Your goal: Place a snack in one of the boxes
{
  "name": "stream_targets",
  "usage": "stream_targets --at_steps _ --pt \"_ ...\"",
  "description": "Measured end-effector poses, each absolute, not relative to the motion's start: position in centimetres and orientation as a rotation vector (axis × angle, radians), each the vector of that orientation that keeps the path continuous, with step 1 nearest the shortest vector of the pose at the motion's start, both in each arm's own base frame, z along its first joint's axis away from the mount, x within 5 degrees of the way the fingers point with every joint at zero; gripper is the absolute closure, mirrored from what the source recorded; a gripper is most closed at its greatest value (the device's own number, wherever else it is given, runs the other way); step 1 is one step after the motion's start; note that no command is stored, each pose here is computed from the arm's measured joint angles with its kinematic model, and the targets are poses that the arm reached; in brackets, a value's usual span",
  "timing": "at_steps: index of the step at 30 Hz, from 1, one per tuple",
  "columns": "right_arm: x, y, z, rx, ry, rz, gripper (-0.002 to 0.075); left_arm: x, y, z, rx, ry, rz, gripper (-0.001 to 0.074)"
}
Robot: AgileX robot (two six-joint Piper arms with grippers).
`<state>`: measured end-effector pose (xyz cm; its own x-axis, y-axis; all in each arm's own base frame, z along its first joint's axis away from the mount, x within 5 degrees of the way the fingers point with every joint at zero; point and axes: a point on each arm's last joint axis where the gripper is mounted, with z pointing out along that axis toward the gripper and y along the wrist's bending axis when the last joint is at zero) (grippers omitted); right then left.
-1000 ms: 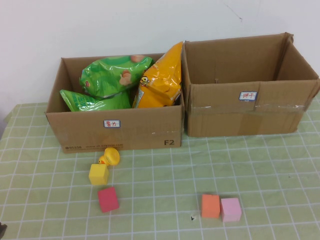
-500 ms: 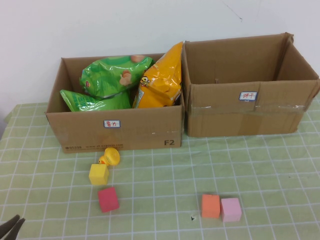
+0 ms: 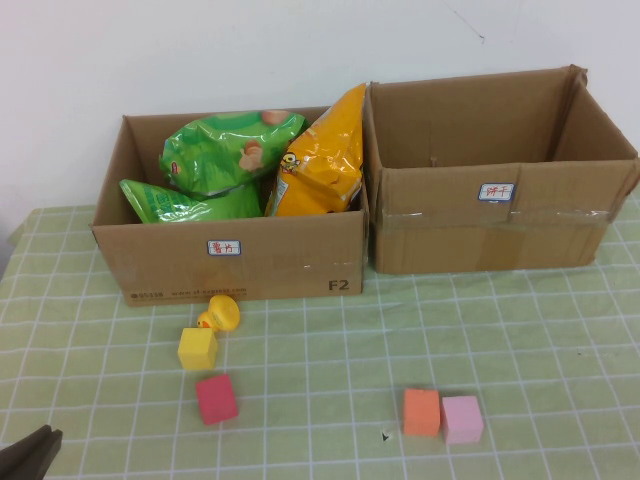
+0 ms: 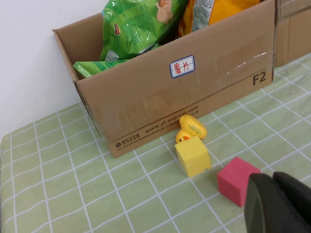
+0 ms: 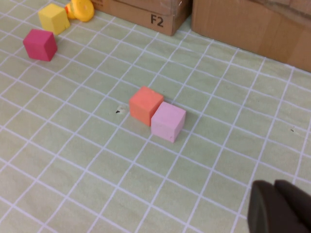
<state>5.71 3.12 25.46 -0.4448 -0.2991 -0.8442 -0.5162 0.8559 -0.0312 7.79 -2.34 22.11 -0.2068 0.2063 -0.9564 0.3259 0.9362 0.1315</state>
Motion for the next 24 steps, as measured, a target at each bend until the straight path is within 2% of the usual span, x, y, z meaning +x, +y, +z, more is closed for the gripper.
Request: stream_targets --at_steps 14,20,24 --pt "5.7 3.1 25.5 -0.594 2.065 0.285 0.0728 7.8 -2.3 21.8 0.393 1.804 -0.113 0.0737" --pt "5.7 3.1 25.4 -0.594 2.068 0.283 0.0728 6.5 -1.2 21.6 0.213 1.822 -0.132 0.0737" --pt "5.7 3.1 25.4 -0.595 2.07 0.282 0.0728 5.8 -0.6 21.0 0.189 1.803 -0.047 0.0737"
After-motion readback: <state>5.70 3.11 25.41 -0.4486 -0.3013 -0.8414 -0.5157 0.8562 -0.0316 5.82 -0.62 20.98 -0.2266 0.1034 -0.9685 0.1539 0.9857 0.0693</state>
